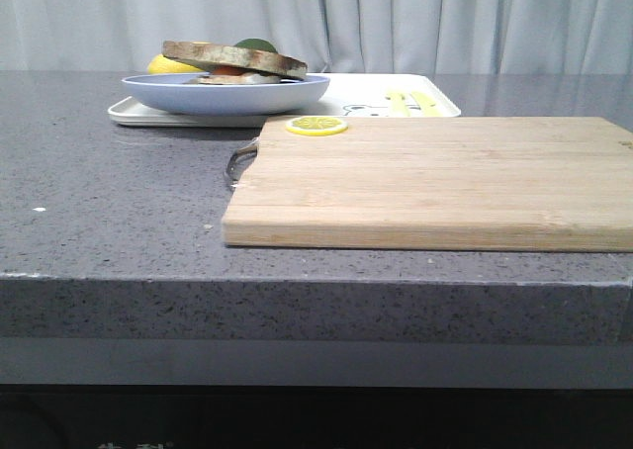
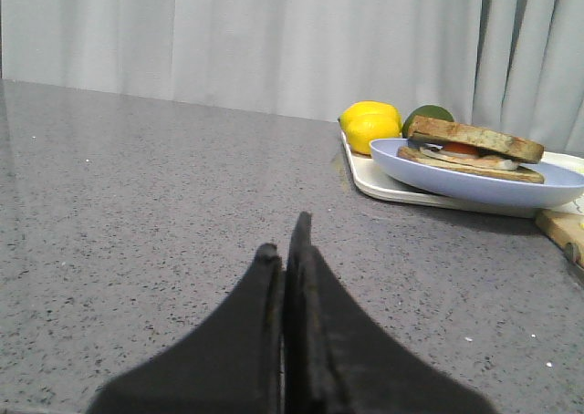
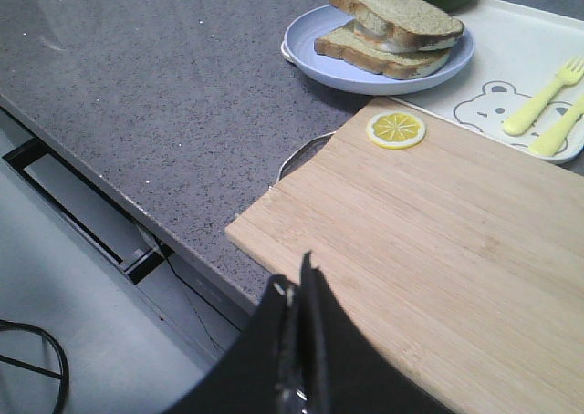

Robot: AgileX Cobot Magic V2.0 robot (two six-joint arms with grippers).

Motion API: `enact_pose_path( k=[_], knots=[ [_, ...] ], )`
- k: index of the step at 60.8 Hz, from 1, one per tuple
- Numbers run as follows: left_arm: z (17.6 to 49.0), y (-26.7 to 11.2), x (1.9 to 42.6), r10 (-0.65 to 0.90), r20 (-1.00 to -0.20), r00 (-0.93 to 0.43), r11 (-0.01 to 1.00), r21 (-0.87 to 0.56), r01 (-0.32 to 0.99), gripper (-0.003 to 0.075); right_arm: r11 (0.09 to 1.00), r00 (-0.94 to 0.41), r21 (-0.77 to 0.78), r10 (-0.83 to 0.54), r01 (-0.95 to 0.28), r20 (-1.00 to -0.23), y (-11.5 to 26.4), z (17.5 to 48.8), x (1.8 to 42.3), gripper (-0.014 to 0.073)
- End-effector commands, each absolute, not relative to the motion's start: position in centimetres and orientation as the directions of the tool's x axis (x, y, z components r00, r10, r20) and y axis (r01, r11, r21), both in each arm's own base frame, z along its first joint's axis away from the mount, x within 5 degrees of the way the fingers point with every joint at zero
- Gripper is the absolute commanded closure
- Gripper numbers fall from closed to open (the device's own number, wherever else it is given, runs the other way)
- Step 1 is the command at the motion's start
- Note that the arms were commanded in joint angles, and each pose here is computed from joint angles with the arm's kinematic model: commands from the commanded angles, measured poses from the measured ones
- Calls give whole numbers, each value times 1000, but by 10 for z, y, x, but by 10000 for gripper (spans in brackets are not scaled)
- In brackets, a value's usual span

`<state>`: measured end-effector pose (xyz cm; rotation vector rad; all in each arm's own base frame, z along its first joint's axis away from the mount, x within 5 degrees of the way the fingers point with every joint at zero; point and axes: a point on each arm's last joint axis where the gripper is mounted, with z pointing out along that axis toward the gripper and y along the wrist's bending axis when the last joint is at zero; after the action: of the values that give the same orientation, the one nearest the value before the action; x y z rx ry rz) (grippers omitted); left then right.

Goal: Place bread and move sandwich to tray

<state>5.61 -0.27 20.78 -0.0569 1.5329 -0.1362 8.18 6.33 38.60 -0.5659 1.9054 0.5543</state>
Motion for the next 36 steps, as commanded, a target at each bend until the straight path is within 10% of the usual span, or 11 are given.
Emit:
enact_pose_path(
  k=[1,36],
  knots=[
    [216,-4,53,-144,-981,133,986,-131,99,741,787,-294,119,-83,-606,-952,63,400,83,664],
    [216,-6,53,-147,-981,129,983,-131,125,741,787,-294,119,-83,-606,-952,63,400,83,664]
  ],
)
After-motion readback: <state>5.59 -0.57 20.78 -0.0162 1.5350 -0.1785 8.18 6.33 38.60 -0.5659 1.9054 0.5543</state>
